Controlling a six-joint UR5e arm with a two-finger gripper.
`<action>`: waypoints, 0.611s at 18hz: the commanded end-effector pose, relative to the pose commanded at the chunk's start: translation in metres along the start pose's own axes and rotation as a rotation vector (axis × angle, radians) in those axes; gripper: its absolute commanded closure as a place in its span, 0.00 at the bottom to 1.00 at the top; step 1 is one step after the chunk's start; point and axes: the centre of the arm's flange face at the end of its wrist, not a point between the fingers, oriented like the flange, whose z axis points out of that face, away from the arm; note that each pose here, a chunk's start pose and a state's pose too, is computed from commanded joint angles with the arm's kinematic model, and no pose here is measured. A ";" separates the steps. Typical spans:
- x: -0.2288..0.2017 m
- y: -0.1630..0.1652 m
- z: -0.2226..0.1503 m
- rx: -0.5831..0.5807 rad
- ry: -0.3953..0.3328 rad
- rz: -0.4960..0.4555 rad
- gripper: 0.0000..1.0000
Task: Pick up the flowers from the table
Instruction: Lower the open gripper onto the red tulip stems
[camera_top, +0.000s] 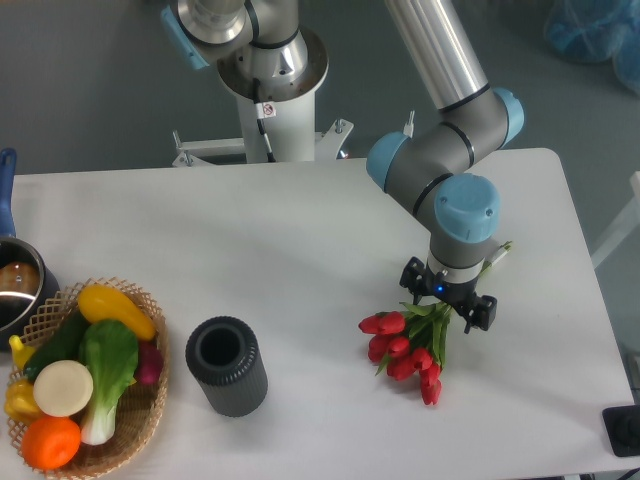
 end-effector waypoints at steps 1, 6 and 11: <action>-0.001 0.000 -0.001 0.001 -0.003 0.000 0.15; -0.002 -0.001 -0.007 0.006 -0.014 -0.005 0.97; -0.010 0.001 -0.036 0.013 -0.062 -0.013 1.00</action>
